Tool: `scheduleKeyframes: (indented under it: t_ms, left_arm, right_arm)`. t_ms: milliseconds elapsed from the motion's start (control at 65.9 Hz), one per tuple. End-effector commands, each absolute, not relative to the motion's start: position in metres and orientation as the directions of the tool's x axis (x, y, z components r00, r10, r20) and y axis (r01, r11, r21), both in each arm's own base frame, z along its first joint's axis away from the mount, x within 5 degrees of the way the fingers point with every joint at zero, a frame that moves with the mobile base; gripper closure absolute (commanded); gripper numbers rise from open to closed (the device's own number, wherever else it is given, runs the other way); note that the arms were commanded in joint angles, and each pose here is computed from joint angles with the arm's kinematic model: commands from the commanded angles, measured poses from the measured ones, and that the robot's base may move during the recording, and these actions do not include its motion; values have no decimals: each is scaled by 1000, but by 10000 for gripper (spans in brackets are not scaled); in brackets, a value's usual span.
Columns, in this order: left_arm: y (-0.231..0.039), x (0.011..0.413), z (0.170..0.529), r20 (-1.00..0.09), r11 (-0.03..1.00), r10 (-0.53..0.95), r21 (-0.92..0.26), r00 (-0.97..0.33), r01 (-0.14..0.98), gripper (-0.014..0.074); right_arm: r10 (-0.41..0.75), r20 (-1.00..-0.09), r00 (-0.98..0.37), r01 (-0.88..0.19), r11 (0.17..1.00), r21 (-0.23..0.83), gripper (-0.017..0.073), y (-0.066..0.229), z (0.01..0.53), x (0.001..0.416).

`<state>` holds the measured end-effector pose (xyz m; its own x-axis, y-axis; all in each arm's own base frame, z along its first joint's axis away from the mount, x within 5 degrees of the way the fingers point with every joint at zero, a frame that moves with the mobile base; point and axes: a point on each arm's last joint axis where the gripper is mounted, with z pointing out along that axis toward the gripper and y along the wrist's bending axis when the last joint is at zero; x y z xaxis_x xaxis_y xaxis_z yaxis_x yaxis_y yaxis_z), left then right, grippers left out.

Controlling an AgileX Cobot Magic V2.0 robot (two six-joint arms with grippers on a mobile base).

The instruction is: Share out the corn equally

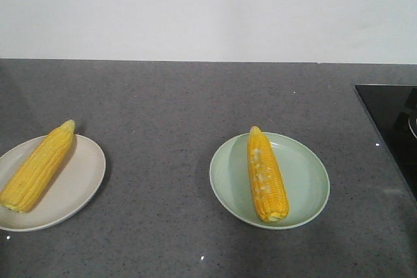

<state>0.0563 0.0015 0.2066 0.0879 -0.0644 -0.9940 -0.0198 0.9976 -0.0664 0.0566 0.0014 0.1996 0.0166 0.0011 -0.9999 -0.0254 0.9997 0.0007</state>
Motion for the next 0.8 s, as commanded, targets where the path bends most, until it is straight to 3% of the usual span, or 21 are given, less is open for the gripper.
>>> scheduleKeyframes:
  t_ms: [0, 349, 789]
  left_arm:
    - [2, 53, 220, -978, 997, -70, -75, 197, -18, 600]
    - [2, 53, 220, -978, 997, -70, -75, 197, -18, 600]
    - [2, 53, 220, -978, 997, -70, -75, 197, -18, 600]
  right_arm:
    - [-5, -996, 84, -28, 1000, -8, 564, 2, 203, 56]
    - [-29, -996, 87, -112, 993, -39, 565, 6, 203, 56]
    - [-17, -996, 86, -112, 993, -26, 565, 6, 203, 56]
